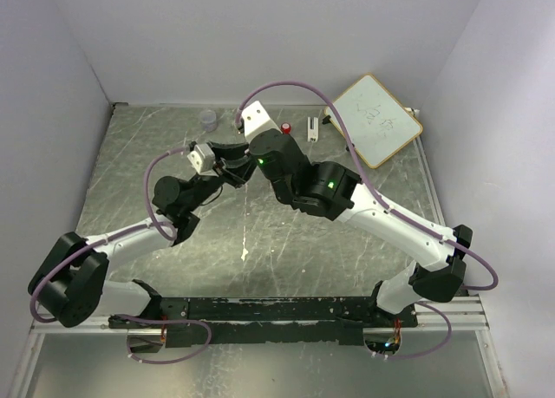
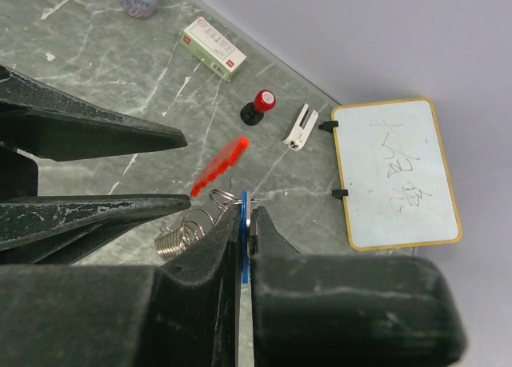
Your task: Remove the keys from the keyring
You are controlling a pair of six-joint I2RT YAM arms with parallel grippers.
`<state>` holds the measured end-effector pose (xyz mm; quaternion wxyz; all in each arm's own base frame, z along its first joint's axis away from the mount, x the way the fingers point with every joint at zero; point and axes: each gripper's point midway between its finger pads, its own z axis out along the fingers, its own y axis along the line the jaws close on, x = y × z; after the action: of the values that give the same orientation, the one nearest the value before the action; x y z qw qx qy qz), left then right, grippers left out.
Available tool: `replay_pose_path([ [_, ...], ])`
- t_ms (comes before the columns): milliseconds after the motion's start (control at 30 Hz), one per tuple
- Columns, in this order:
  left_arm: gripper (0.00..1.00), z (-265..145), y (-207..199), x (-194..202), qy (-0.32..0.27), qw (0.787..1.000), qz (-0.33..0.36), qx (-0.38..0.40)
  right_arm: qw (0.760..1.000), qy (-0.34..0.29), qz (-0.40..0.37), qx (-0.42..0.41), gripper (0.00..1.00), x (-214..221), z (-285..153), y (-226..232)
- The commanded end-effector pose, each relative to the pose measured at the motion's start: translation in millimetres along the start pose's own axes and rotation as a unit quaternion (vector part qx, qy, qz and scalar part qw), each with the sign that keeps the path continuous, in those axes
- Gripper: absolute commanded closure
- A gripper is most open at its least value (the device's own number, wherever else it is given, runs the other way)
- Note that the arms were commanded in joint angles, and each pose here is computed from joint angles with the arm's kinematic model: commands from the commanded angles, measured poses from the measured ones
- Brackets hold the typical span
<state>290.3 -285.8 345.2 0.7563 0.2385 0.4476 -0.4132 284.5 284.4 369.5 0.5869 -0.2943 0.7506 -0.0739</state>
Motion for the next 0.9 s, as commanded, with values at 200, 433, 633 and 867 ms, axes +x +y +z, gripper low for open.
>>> replay_pose_path([
  [200, 0.48, 12.8, -4.5, -17.8, -0.036, 0.999, 0.003, 0.026, 1.000, -0.022, 0.021, -0.003, 1.00, -11.2, -9.8, -5.3],
  [433, 0.42, 13.9, -8.1, -22.6, -0.048, 0.998, -0.001, 0.035, 1.000, -0.022, 0.019, -0.006, 1.00, -9.4, -9.2, -2.7],
  [633, 0.37, 14.9, -8.9, -21.1, -0.048, 0.998, -0.004, 0.039, 1.000, -0.024, 0.018, -0.007, 1.00, -10.0, -10.0, -2.3],
  [867, 0.38, 16.4, -7.3, -14.9, -0.042, 0.998, -0.007, 0.039, 0.999, -0.026, 0.018, -0.010, 1.00, -11.1, -10.0, -0.6],
])
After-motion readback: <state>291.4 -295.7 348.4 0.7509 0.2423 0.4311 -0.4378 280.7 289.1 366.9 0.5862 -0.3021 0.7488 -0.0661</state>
